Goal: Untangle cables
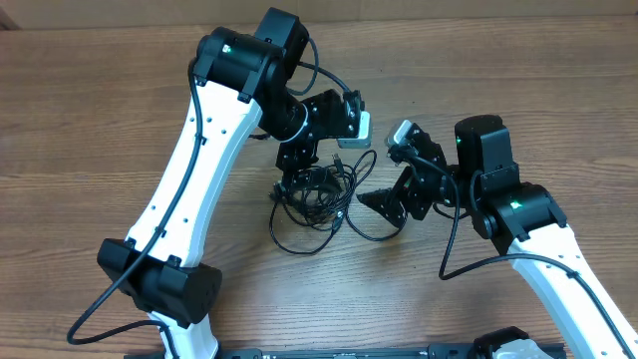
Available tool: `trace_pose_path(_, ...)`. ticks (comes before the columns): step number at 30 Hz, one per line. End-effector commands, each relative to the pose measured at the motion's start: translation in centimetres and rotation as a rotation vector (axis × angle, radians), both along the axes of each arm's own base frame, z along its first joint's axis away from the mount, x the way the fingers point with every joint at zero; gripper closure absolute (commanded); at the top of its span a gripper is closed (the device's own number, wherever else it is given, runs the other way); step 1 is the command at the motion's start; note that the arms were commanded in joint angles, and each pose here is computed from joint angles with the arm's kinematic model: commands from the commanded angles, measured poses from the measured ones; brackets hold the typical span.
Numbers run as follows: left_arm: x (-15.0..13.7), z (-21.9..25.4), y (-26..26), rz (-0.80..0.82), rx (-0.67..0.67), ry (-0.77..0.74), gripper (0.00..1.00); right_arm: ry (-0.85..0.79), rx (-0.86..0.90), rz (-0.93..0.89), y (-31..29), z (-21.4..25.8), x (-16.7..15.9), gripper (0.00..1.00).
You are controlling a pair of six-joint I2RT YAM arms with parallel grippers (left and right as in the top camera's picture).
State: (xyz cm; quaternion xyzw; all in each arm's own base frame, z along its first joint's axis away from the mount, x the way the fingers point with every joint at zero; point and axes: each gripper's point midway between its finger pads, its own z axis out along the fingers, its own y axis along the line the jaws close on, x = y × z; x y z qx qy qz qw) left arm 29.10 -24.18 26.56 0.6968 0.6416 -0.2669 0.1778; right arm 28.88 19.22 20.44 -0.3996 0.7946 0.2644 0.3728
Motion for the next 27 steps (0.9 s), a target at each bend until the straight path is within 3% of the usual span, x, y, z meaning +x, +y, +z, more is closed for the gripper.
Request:
trace_pose_path(1,1.7,-0.3,2.2,0.193,0.139,-0.021,0.0,-0.012,-0.046,-0.052,-0.9,-0.3,0.7,0.0)
trace_pose_path(5,4.4,-0.2,3.4,0.381,0.146,-0.014,0.0,0.031,-0.051,-0.075,-1.0,-1.0,0.8,0.0)
trace_pose_path(7,6.1,0.1,4.2,0.491,0.12,-0.003,0.0,0.144,-0.011,-0.15,-1.0,-1.9,0.9,0.0)
trace_pose_path(12,8.5,0.6,5.8,0.672,0.077,0.032,0.01,0.533,0.101,-0.423,-0.8,-5.4,1.3,0.0)
trace_pose_path(13,8.6,0.6,6.0,0.681,0.076,0.035,0.0,0.678,0.125,-0.51,-0.7,-7.0,1.1,0.0)
trace_pose_path(16,8.6,0.6,6.0,0.681,0.076,0.035,0.0,0.861,0.178,-0.495,0.8,-8.3,0.1,0.0)
trace_pose_path(19,8.8,0.7,5.9,0.689,0.07,0.031,0.0,1.015,0.225,-0.455,2.1,-9.1,-0.9,0.16)
trace_pose_path(23,9.4,0.9,5.8,0.709,0.053,0.024,0.0,1.032,0.229,-0.445,2.4,-9.5,-0.8,0.28)
trace_pose_path(27,9.5,0.9,5.7,0.709,0.051,0.021,0.0,1.005,0.253,-0.441,2.6,-9.2,0.0,0.28)
